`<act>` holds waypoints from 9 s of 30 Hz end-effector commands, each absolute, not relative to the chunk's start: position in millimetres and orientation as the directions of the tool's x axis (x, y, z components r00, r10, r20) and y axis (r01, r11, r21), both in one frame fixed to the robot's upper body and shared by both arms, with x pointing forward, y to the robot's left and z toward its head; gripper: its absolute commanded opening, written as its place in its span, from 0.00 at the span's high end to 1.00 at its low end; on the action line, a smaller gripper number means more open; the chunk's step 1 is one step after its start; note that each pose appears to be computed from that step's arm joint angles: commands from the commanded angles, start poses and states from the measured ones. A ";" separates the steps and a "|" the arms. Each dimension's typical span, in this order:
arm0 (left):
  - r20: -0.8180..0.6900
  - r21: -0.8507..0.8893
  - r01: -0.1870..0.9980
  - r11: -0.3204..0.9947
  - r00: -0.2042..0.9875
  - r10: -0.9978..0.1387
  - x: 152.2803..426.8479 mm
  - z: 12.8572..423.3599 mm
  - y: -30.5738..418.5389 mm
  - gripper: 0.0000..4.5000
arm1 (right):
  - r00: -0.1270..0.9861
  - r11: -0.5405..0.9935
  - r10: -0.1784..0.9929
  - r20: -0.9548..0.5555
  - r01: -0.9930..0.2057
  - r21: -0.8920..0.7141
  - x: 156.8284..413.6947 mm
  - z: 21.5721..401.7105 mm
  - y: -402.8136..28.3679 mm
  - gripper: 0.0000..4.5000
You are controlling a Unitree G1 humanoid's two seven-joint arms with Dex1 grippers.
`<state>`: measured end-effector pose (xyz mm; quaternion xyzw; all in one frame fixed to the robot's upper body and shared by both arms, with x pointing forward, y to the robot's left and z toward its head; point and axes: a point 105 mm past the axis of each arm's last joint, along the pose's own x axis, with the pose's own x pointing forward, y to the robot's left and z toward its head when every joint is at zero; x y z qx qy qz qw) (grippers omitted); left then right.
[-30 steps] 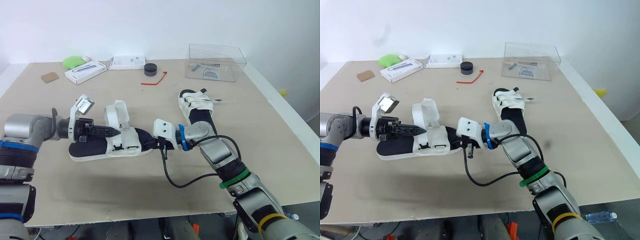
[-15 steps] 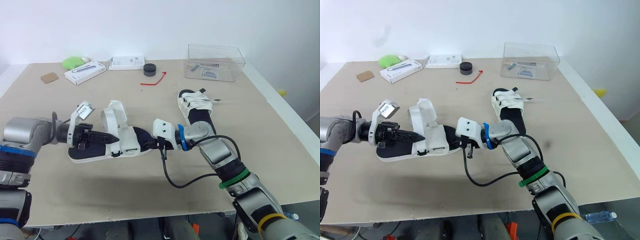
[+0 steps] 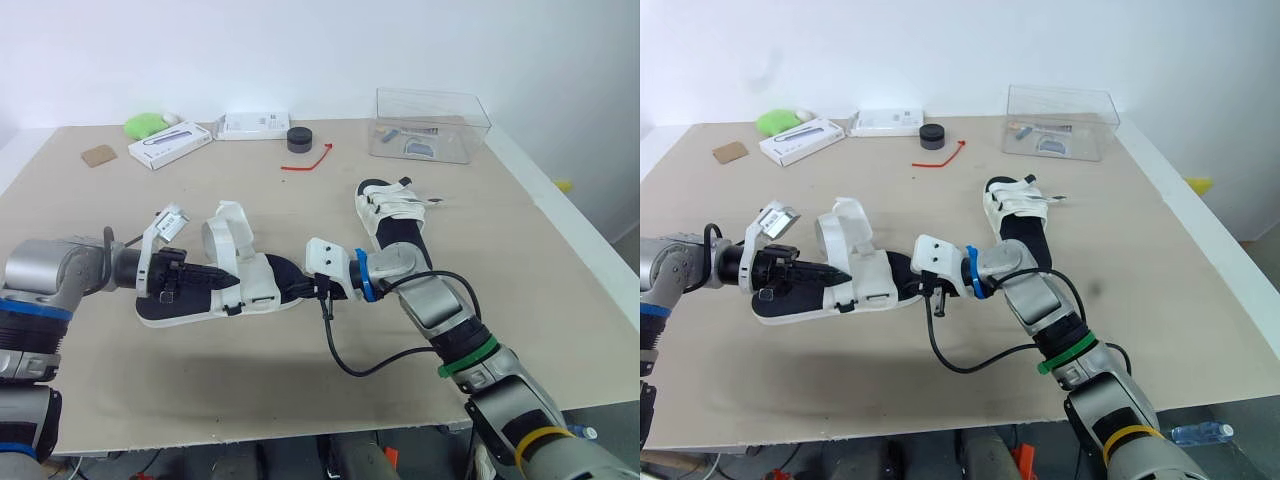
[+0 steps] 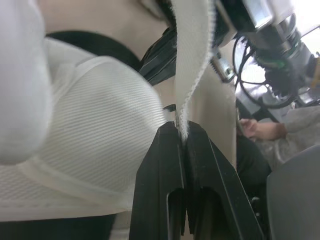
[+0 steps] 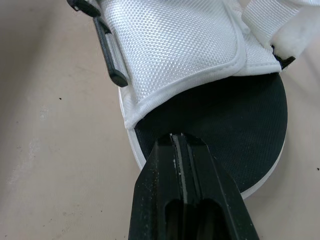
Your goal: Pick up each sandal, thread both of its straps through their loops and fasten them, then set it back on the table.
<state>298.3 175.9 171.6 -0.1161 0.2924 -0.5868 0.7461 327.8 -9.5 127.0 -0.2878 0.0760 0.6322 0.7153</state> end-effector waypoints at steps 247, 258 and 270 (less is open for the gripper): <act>0.141 -0.470 0.675 0.569 0.694 -0.706 319.8 188.3 202.6 0.99 | 0.141 -0.082 0.823 -0.551 -0.929 -0.361 332.8 120.4 -12.9 1.00; 0.139 -0.506 0.662 0.552 0.695 -0.706 325.6 182.1 200.6 0.99 | 0.127 -0.098 0.824 -0.552 -0.928 -0.359 330.1 120.0 -9.1 1.00; 0.028 -0.533 0.621 0.575 0.692 -0.721 336.2 157.3 195.3 0.99 | 0.122 -0.102 0.825 -0.551 -0.928 -0.358 327.9 119.3 -8.9 1.00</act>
